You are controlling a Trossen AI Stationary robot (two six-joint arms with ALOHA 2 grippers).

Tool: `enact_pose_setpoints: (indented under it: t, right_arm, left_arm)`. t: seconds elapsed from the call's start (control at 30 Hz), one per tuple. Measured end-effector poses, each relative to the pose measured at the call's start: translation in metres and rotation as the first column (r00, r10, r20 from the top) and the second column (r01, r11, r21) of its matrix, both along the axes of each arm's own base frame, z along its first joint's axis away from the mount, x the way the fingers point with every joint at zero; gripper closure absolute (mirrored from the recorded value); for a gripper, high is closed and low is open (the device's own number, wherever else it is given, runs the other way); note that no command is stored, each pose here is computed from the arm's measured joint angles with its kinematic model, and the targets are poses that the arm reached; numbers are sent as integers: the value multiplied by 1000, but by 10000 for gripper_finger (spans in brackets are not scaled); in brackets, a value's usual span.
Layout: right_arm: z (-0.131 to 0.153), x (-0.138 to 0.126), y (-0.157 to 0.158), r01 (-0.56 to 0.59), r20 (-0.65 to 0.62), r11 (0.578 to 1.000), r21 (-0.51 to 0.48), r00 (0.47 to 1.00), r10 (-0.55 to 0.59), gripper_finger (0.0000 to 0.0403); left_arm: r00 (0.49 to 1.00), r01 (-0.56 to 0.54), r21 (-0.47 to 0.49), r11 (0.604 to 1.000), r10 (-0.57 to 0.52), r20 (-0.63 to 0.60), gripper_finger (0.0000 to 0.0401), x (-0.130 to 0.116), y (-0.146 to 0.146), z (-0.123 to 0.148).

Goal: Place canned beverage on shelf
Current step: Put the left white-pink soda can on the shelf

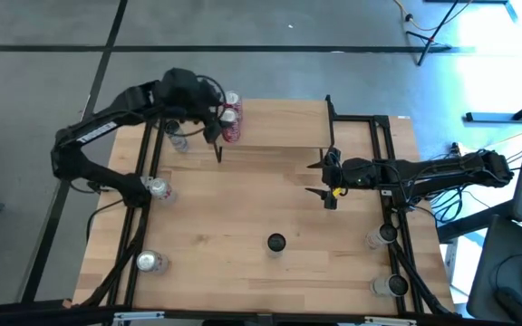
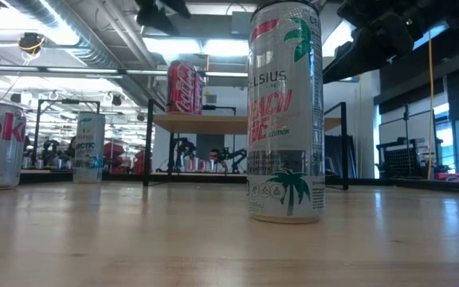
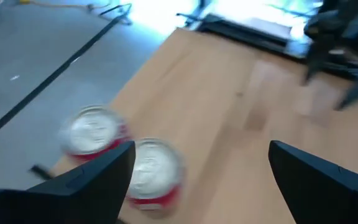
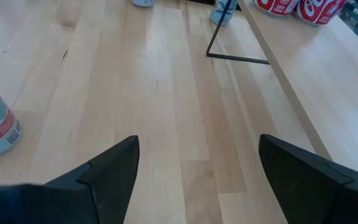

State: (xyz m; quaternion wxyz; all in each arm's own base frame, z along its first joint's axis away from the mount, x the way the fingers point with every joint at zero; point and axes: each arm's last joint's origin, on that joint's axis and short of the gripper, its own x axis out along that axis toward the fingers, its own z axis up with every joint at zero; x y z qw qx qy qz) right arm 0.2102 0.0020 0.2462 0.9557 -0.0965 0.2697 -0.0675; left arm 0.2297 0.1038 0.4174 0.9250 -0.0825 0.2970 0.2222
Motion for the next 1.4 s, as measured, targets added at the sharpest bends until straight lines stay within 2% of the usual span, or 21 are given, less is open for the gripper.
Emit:
enact_pose_setpoints:
  t: [0.27, 0.43, 0.6, 0.73, 0.83, 0.97, 1.07, 1.27, 1.4]
  right_arm:
    - [0, 0, 0, 0, 0, 1000, 3, 1000, 0, 86]
    - [0, 1, 3, -68, 14, 995, 74, 998, 68, 86]
    - [1, 2, 8, -208, 43, 959, 192, 978, 204, 86]
    - [-3, 7, 12, -320, 89, 912, 258, 948, 307, 86]
    - [-15, 10, 20, -398, 138, 874, 279, 917, 374, 86]
    - [-15, 17, 34, -449, 226, 859, 246, 888, 400, 86]
    - [-18, 19, 49, -466, 227, 854, 232, 880, 418, 86]
    - [-35, 27, 78, -404, 192, 886, 228, 911, 366, 86]
    - [-46, 32, 92, -404, 184, 884, 236, 911, 368, 86]
  left_arm:
    - [975, 219, -75, 973, -222, -31, 48, 29, -70, -17]
    - [957, 285, -35, 958, -286, -49, 48, 43, -116, -41]
    - [942, 333, -37, 942, -334, -23, 48, 50, -147, -72]
    - [933, 361, -60, 931, -361, 16, 48, 53, -162, -101]
    - [928, 373, -87, 924, -369, 58, 48, 54, -173, -121]
    - [926, 377, -117, 919, -371, 72, 48, 55, -190, -149]
    - [938, 345, -119, 931, -340, 62, 48, 56, -203, -167]
    - [965, 261, -72, 963, -260, 19, 48, 67, -226, -204]
    - [976, 216, -31, 976, -216, 5, 48, 79, -234, -231]
